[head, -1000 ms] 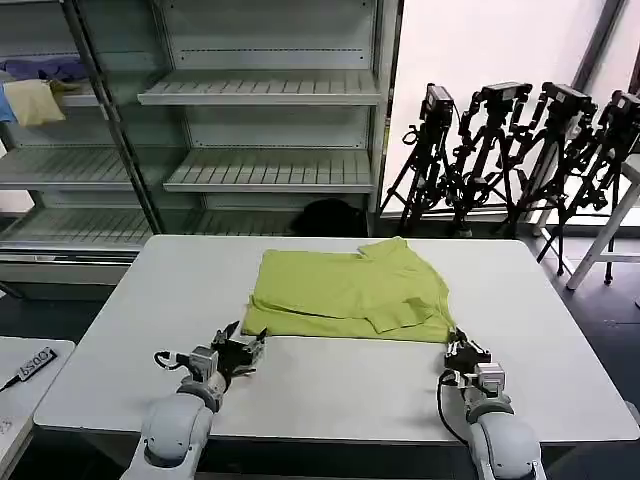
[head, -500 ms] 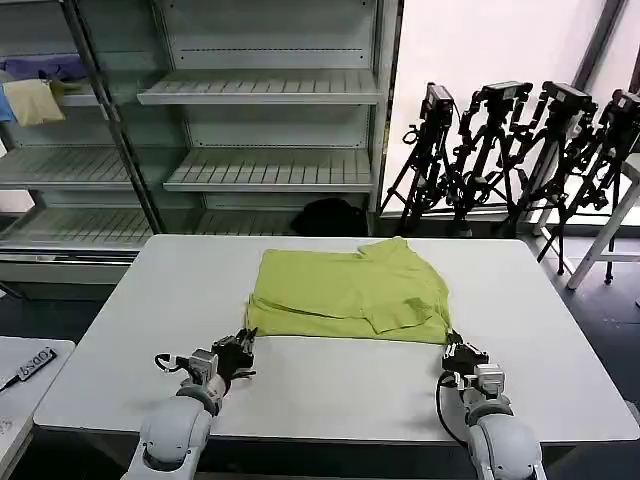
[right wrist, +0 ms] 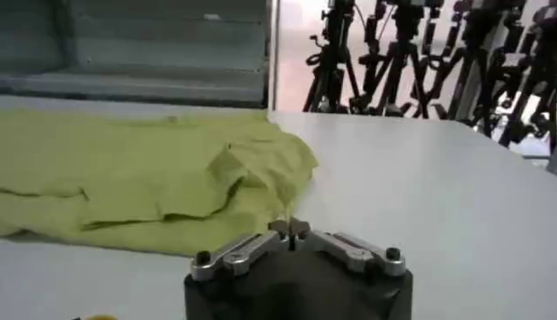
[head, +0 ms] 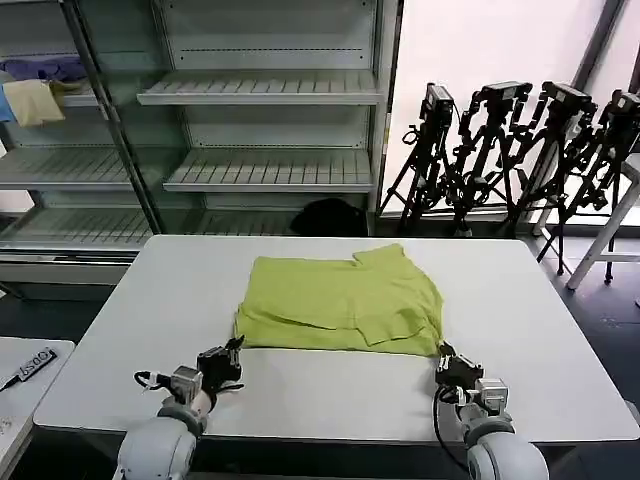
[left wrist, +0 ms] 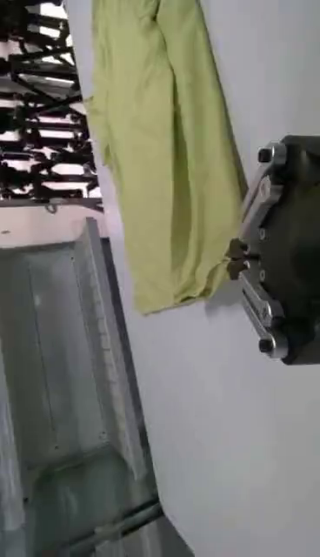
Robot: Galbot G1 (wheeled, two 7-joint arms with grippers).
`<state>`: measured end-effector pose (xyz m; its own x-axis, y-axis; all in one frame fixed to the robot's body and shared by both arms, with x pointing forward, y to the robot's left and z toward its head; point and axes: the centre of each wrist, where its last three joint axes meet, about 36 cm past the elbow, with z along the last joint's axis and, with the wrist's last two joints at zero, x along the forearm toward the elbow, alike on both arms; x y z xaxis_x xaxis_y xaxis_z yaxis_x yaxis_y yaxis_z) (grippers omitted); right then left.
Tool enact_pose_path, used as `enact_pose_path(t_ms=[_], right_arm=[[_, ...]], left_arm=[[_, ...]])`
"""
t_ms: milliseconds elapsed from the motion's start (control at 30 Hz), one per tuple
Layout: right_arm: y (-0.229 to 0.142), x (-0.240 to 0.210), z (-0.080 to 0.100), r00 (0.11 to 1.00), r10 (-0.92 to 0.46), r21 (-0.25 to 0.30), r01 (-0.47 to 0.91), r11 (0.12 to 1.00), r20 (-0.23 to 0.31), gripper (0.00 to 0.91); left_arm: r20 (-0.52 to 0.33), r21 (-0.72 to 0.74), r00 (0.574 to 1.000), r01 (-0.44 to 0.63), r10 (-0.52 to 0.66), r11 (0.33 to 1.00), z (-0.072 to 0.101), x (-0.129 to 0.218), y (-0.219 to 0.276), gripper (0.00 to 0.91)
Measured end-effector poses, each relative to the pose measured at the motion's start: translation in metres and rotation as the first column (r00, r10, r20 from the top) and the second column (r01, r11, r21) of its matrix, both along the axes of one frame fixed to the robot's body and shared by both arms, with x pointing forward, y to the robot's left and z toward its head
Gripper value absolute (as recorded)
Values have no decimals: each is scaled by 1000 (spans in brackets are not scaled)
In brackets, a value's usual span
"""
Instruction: Fold and organize the clothes.
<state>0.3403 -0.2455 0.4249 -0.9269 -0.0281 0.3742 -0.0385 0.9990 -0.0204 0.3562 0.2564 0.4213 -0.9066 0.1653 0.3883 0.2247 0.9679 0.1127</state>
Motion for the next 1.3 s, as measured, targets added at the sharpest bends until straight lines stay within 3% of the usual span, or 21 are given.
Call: enact_pose_path(t_ms=[467,867,900,933,967,1100,1300], right_arm=[[14,-51,23,999,21,14,-20,1000,-42,0],[21,-72,28,996,54,15,-53,998,-75,0],[21,-73,27,995,57,13,-56,998,-80,907],[21,-75,26,995,60,10,-59,998,-84,907],[22,-76,26,994,62,7,-61,998,-89,907],[23,-78,27,994,60,-3,-61,998,-91,907],[24,-79,34,998,39,-7,-39,999,-51,907]], left_arm=[[-23,-23,995,-102,101,995,19,-67,21,0],[-53,-15,988,-144,143,989,15,-95,30,0],[-55,-15,988,-144,143,989,15,-96,30,10],[-57,-15,988,-144,143,989,14,-98,29,131],[-60,-14,988,-145,144,989,14,-99,29,907],[-65,-15,986,-156,155,988,14,-103,27,907],[-35,-8,983,-182,181,983,20,-103,30,907]])
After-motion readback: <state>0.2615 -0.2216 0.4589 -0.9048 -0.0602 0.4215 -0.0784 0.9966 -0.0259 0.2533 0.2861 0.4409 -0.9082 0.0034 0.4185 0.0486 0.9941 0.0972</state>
